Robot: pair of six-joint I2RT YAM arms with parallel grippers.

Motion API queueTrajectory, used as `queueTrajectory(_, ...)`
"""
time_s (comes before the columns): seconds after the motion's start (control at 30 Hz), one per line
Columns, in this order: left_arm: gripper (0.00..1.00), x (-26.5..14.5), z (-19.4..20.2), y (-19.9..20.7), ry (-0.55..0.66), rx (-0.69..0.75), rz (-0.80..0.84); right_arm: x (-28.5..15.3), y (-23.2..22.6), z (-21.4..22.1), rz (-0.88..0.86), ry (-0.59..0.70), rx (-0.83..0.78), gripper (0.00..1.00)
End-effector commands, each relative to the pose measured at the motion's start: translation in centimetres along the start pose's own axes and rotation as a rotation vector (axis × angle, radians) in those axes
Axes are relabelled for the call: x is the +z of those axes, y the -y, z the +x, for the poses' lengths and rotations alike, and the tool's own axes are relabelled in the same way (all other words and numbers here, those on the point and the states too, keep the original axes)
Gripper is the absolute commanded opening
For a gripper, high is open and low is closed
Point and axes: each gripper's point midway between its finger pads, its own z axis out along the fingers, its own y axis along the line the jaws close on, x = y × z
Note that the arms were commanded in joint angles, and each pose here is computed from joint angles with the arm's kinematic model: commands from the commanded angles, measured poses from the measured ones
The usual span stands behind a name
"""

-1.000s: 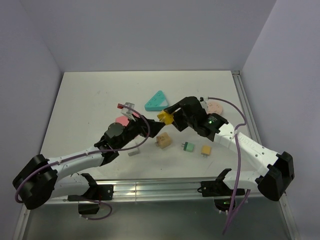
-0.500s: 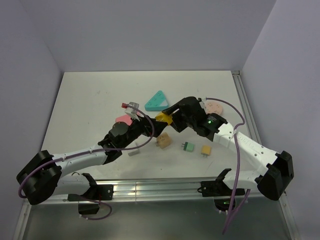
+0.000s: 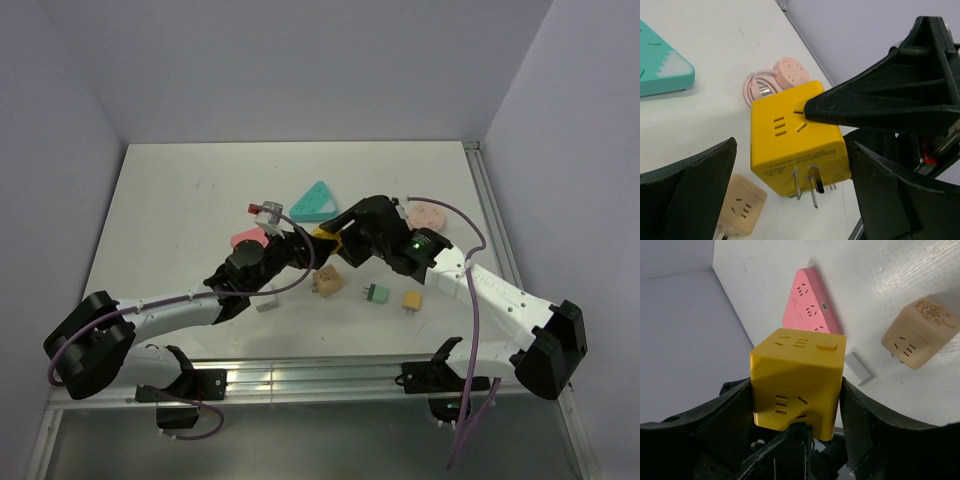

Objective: Insert the plug
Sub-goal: Pick up the plug from the center of the board.

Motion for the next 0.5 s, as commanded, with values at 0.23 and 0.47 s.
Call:
queueTrajectory(0.23,0.87,1.4,-2.2,1.6,0.071,0.0,0.033,-0.4,-1.6,0.6,-0.076,-0.01,0.016,0.0)
queueTrajectory(0.47,0.37,1.6,-2.5,2.0,0.057,0.026,0.035,-1.3,-2.2,0.2,-0.115,0.003,-0.047,0.23)
